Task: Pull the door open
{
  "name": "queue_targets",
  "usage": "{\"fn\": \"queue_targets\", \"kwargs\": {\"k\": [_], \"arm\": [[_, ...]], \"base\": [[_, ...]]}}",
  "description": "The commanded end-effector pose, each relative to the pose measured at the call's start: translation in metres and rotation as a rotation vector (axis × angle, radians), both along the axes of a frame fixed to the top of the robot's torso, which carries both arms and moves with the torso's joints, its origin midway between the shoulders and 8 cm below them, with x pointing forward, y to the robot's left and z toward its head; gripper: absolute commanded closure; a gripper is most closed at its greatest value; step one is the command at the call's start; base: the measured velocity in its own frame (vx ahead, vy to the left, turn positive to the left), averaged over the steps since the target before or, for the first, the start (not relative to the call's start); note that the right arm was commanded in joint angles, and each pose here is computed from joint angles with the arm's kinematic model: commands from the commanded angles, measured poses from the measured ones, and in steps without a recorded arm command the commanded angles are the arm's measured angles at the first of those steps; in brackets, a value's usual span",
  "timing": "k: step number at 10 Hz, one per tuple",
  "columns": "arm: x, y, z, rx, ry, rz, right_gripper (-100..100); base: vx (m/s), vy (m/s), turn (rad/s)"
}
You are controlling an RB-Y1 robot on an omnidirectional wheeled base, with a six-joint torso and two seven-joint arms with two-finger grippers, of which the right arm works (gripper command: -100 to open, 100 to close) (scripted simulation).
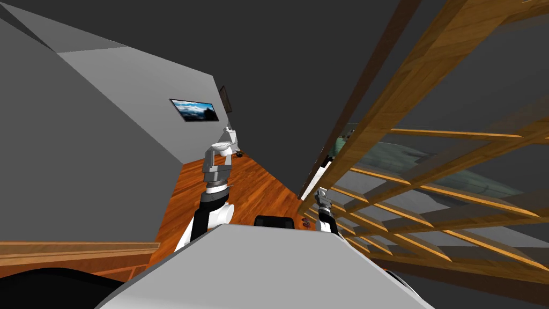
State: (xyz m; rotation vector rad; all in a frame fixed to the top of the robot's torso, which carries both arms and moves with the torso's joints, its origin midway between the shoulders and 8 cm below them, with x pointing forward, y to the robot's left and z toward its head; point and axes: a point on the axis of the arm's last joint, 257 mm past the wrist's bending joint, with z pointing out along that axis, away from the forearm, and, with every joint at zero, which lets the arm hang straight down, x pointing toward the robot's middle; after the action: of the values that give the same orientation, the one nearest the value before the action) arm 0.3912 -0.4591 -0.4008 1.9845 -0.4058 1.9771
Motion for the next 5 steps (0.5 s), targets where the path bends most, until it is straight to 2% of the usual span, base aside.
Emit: {"fn": "queue_targets", "kwargs": {"k": [1,3,5], "arm": [[0.001,0.006,-0.001,0.004,0.000,0.023,100],[0.003,0.013,0.000,0.007,-0.003,0.056,100],[0.005,0.024,0.001,0.012,-0.005,0.109,100]], "base": [[-0.205,-0.035,0.093],[-0.224,-0.005,0.068],[-0.258,0.006,0.083]]}}
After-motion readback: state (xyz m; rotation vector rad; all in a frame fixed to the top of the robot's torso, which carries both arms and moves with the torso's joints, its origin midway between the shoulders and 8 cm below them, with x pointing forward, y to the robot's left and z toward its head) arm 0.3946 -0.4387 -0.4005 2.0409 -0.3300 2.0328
